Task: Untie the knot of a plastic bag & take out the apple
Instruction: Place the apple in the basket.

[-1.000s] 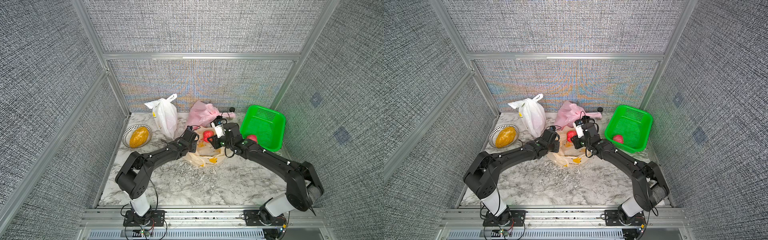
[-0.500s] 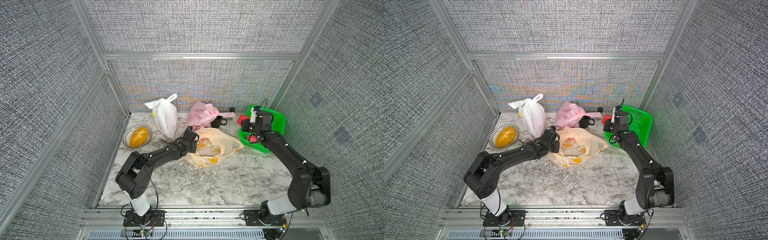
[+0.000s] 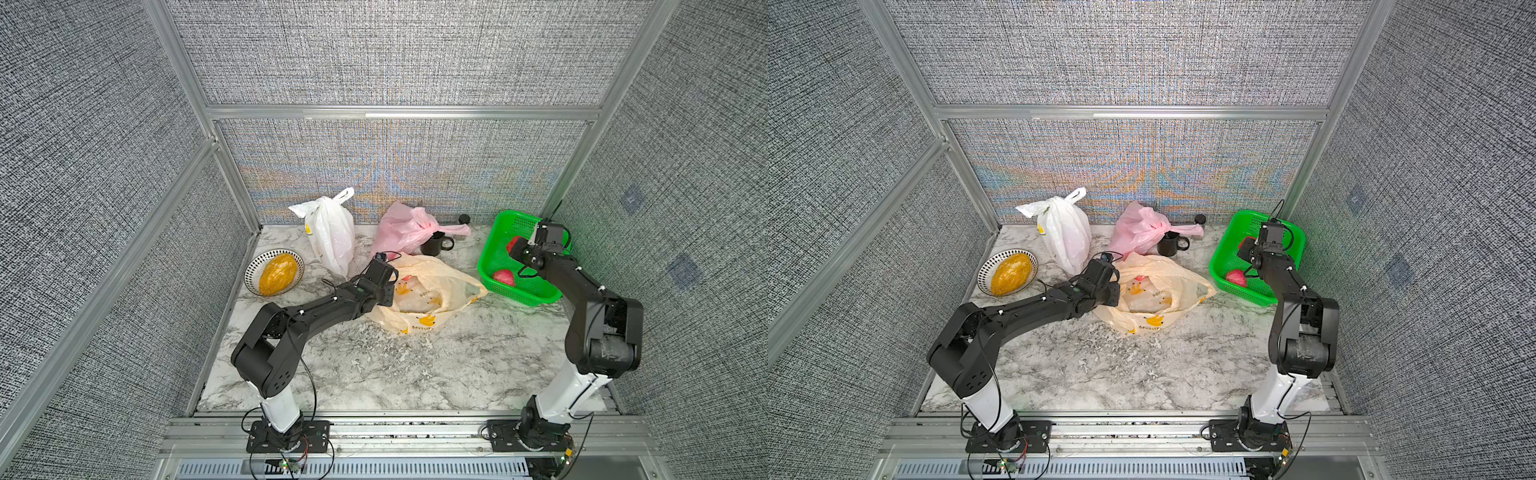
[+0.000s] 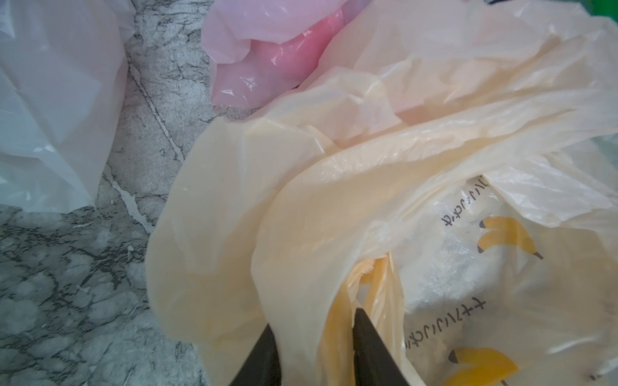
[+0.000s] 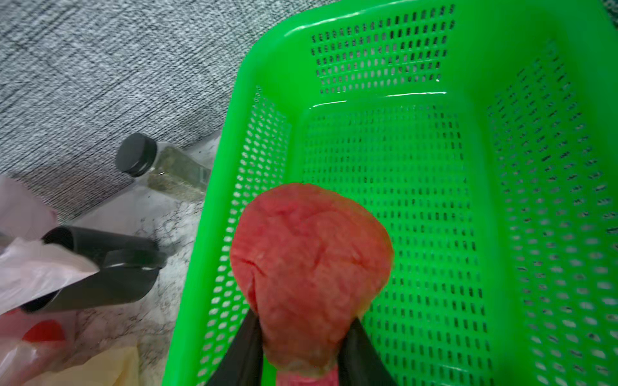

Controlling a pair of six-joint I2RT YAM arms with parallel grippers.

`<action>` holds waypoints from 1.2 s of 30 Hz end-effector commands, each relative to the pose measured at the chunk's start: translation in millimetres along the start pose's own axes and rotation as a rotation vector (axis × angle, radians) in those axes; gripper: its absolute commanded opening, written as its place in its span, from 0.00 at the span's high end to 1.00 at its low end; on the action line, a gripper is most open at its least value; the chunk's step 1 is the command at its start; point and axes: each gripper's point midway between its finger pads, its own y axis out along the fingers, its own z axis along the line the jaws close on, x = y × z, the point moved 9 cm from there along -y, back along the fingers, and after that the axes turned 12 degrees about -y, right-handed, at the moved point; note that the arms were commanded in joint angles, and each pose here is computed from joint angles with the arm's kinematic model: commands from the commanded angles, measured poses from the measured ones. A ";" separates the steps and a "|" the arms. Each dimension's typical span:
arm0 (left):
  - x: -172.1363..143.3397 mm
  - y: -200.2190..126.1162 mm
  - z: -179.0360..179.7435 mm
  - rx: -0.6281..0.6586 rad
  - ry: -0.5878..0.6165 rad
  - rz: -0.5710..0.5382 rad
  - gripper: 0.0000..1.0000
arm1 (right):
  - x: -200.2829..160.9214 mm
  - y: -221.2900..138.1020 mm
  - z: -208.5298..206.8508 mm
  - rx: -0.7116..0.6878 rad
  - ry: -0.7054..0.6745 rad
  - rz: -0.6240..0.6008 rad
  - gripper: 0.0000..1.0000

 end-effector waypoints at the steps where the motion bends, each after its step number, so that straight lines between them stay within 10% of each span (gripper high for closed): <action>1: 3.1 1.0 -3.5 -0.021 0.002 -0.010 0.64 | 1.6 11.8 -4.1 0.013 0.026 0.014 0.82; 17: 6.1 9.6 -8.1 -0.020 0.034 0.007 0.62 | -24.4 57.9 -22.4 -0.022 0.047 0.133 0.72; 28: 6.6 12.1 -8.7 -0.016 0.040 0.009 0.61 | -18.2 56.5 -22.0 -0.021 0.036 0.130 0.42; 36: 6.8 11.7 -8.9 -0.016 0.039 0.006 0.61 | -0.4 39.0 -17.9 -0.017 0.016 0.081 0.38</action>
